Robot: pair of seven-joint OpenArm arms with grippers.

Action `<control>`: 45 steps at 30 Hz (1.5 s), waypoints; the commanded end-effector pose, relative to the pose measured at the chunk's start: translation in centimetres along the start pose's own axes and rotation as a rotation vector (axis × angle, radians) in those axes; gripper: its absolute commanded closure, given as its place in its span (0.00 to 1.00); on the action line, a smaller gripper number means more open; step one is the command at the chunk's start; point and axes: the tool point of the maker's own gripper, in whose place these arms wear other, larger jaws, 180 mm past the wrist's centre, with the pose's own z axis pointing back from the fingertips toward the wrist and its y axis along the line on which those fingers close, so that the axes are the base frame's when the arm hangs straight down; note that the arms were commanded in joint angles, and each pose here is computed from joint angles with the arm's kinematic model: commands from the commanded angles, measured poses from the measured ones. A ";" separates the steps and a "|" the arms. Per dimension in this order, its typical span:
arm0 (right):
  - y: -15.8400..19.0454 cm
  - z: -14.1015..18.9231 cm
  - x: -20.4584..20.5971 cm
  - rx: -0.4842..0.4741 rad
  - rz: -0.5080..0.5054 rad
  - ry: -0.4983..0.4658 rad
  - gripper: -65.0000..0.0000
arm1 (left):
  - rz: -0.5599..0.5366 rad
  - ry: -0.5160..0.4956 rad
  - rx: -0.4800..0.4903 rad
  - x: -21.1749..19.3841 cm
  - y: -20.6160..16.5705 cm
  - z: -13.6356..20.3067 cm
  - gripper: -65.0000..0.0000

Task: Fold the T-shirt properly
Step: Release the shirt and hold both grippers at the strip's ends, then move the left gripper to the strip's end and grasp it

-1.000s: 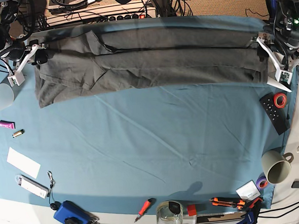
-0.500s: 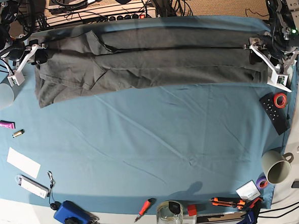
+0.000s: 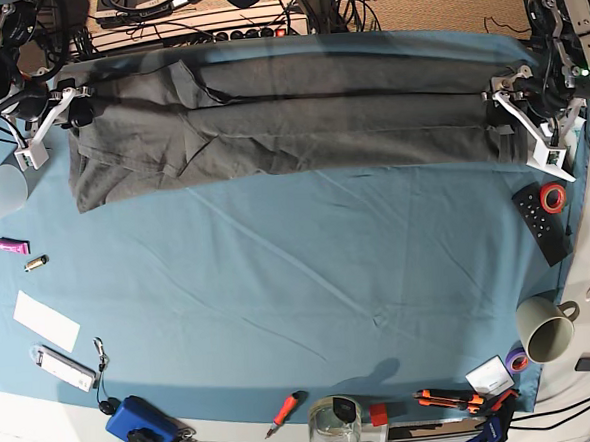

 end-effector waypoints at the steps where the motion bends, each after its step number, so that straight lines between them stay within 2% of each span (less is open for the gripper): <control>1: -0.5 0.8 1.3 -0.021 0.029 -0.035 0.74 | -0.009 0.002 0.001 0.2 0.2 0.2 0.42; 5: -0.5 0.8 1.3 -0.021 0.029 -0.038 0.74 | -0.010 0.003 0.001 0.2 0.2 0.2 0.64; 9: -0.5 0.8 1.4 -0.021 0.029 -0.040 0.74 | -0.008 0.014 -0.004 0.0 0.1 0.2 0.98; 10: -0.5 0.8 1.4 -0.021 0.029 -0.043 0.74 | -0.007 0.013 -0.005 0.0 0.1 0.2 1.00; 18: -0.5 0.8 1.7 -0.021 0.030 -0.056 0.74 | -0.053 0.001 0.025 0.9 0.2 1.3 1.00; 25: -0.5 0.8 1.7 -0.021 0.029 -0.057 0.74 | -0.135 -0.099 0.050 3.8 -0.8 3.5 1.00; 31: -0.5 0.8 1.7 -0.021 0.029 -0.059 0.74 | -0.162 -0.129 0.047 4.4 -1.6 4.4 1.00; 34: -0.5 0.9 1.9 -0.020 0.029 -0.069 0.74 | -0.183 -0.149 0.023 4.4 -2.7 5.2 1.00; 38: -0.5 0.9 2.1 -0.021 0.030 -0.080 0.74 | -0.283 -0.186 -0.036 3.9 -5.4 7.1 1.00; 43: -0.5 0.9 2.1 -0.020 0.029 -0.080 0.74 | -0.344 -0.292 -0.088 4.0 -9.1 9.8 1.00; 45: -0.5 0.9 2.1 -0.020 0.029 -0.081 0.74 | -0.333 -0.306 -0.140 3.5 -10.3 9.8 1.00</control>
